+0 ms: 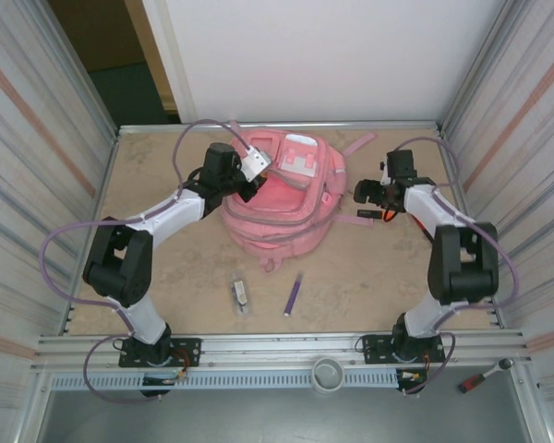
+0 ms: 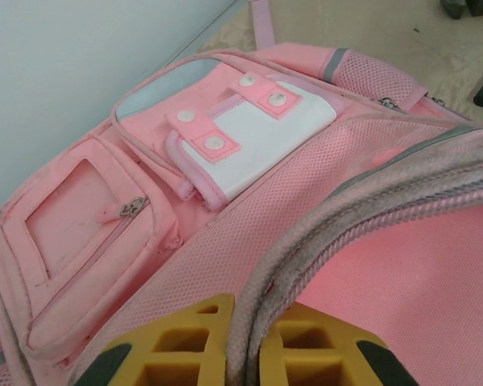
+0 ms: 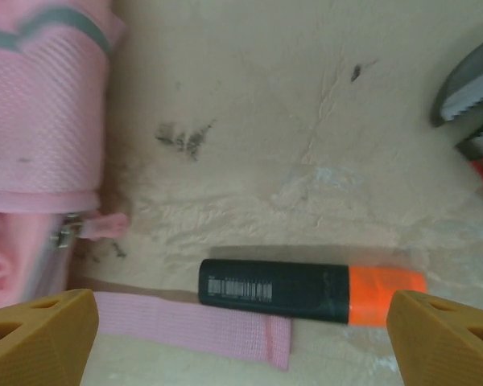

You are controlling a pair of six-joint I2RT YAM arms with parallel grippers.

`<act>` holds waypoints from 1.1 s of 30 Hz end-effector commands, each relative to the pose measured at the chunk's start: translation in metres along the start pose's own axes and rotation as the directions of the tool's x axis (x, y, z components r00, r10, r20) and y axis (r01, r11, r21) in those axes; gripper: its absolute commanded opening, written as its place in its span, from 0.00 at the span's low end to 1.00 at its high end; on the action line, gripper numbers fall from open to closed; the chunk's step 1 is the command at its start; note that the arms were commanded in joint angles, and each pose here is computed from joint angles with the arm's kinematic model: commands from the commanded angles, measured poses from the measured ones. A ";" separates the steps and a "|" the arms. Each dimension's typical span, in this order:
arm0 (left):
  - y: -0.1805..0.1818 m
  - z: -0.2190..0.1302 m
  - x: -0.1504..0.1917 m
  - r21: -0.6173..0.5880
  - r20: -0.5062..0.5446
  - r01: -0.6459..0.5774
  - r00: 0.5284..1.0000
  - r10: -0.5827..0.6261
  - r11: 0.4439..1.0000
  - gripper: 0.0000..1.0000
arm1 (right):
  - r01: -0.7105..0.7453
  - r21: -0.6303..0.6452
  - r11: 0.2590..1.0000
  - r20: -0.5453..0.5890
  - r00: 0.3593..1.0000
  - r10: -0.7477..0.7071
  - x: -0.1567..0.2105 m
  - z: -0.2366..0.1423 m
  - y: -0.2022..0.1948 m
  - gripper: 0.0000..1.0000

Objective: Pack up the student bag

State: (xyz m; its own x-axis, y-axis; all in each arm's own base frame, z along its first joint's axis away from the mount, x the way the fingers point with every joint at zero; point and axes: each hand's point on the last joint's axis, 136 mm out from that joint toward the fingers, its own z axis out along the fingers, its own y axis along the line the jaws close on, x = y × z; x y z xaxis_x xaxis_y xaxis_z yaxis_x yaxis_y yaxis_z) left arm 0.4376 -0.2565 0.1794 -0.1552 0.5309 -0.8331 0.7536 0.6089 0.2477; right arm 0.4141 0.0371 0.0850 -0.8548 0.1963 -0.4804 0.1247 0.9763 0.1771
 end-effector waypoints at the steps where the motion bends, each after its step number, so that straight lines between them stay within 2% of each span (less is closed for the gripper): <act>1: 0.020 -0.017 -0.015 -0.081 0.036 0.043 0.999 -0.040 0.996 0.00 | 0.003 -0.011 1.000 -0.051 0.999 -0.003 -0.009 0.013 0.007 0.91; 6: 0.017 -0.016 -0.013 -0.063 0.035 0.047 0.998 -0.045 0.997 0.00 | -0.041 0.011 0.999 -0.153 0.987 0.042 -0.005 0.040 -0.006 0.91; 11: 0.012 -0.013 -0.011 -0.036 0.032 0.060 0.998 -0.059 0.998 0.00 | -0.116 0.036 0.993 -0.271 0.955 0.121 0.018 0.051 -0.023 0.91; 19: 0.013 -0.011 -0.002 -0.019 0.024 0.086 0.996 -0.085 0.996 0.00 | -0.118 0.049 0.992 -0.296 0.947 0.128 0.052 0.023 -0.022 0.87; 24: 0.018 -0.015 0.002 -0.021 0.031 0.107 0.994 -0.106 0.994 0.00 | -0.050 0.097 0.994 -0.313 0.947 0.079 0.076 0.012 -0.019 0.81; 27: 0.017 -0.016 0.001 -0.011 0.040 0.105 0.994 -0.104 0.994 0.00 | -0.037 0.151 0.988 -0.301 0.950 0.082 0.071 0.020 -0.028 0.73; 33: 0.015 -0.017 -0.001 0.004 0.043 0.110 0.993 -0.110 0.994 0.00 | -0.051 0.194 0.980 -0.277 0.955 0.105 0.051 0.030 -0.039 0.64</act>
State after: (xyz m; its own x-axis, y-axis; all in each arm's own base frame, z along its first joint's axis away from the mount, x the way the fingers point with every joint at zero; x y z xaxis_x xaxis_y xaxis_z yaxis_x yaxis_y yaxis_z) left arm 0.4336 -0.2508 0.1710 -0.2143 0.4710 -0.8557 0.7687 0.6219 0.1498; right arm 0.3727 0.0251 0.0260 -0.9545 0.2291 -0.1911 0.2187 0.9730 0.0742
